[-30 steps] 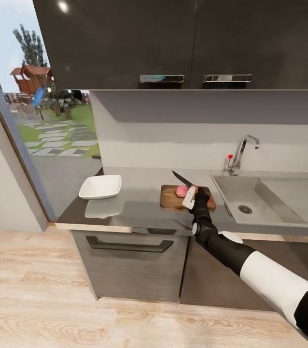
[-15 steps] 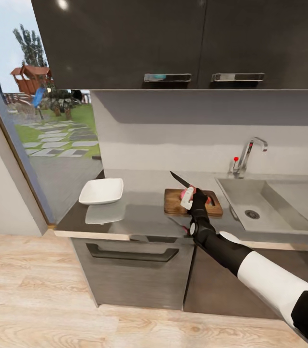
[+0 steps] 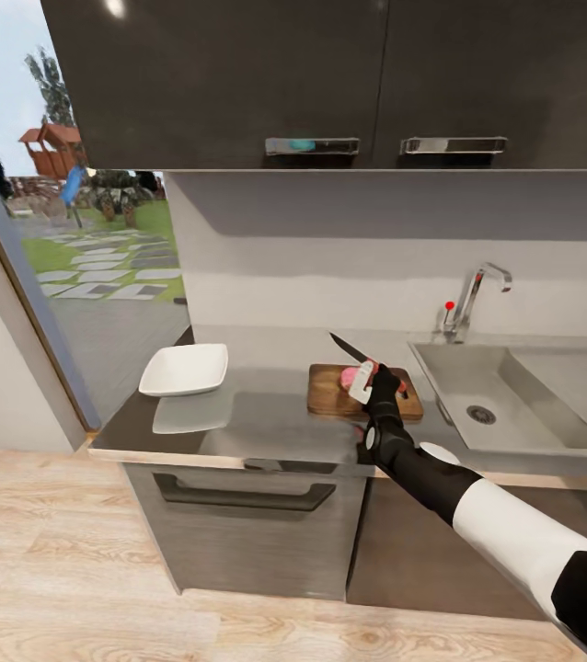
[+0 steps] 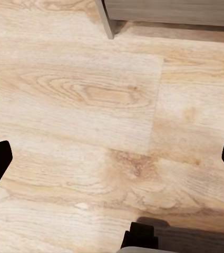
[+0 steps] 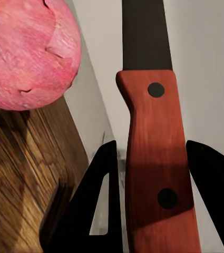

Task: In the kitchen, take the Vidalia onion out of the sink, dice it on the chopping board with the paring knife, put the diced onion into the bowl on the countertop, then place both the paring knife and the chopping board into the sink.

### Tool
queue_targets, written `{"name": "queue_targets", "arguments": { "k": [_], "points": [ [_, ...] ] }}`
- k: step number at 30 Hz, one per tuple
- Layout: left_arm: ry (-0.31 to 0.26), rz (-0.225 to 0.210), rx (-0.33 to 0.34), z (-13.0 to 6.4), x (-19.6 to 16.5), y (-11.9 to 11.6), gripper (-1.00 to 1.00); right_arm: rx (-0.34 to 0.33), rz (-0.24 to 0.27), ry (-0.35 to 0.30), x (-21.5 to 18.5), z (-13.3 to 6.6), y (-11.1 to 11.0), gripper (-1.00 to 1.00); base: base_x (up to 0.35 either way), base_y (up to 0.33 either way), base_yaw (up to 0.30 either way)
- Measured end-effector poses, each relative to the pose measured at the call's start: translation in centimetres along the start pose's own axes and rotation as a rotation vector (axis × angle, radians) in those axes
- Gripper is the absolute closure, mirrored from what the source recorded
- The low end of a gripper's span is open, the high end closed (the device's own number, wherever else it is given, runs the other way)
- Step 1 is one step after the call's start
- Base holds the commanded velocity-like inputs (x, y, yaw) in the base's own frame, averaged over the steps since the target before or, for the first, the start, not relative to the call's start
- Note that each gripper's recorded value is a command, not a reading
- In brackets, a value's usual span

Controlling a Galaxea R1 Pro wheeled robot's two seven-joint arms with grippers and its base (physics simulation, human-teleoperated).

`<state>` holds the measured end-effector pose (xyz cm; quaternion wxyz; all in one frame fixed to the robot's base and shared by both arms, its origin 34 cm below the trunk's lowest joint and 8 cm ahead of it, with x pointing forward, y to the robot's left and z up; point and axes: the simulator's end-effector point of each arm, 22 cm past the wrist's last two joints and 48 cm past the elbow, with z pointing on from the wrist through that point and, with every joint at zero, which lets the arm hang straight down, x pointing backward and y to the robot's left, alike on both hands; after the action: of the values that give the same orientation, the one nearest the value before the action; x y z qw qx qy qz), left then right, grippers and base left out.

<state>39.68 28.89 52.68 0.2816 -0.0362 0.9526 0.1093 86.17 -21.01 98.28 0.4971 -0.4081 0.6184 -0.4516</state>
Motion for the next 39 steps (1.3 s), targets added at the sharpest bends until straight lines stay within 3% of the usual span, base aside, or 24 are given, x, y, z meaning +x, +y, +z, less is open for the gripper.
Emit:
{"name": "queue_targets", "arguments": {
  "k": [39],
  "points": [
    [0.000, 0.000, 0.000, 0.0, 0.0, 0.0, -1.00, -0.036, -0.008, 0.029, 1.4, 0.3, 1.6, 1.00, 0.000, 0.000, 0.000]
  ]
}}
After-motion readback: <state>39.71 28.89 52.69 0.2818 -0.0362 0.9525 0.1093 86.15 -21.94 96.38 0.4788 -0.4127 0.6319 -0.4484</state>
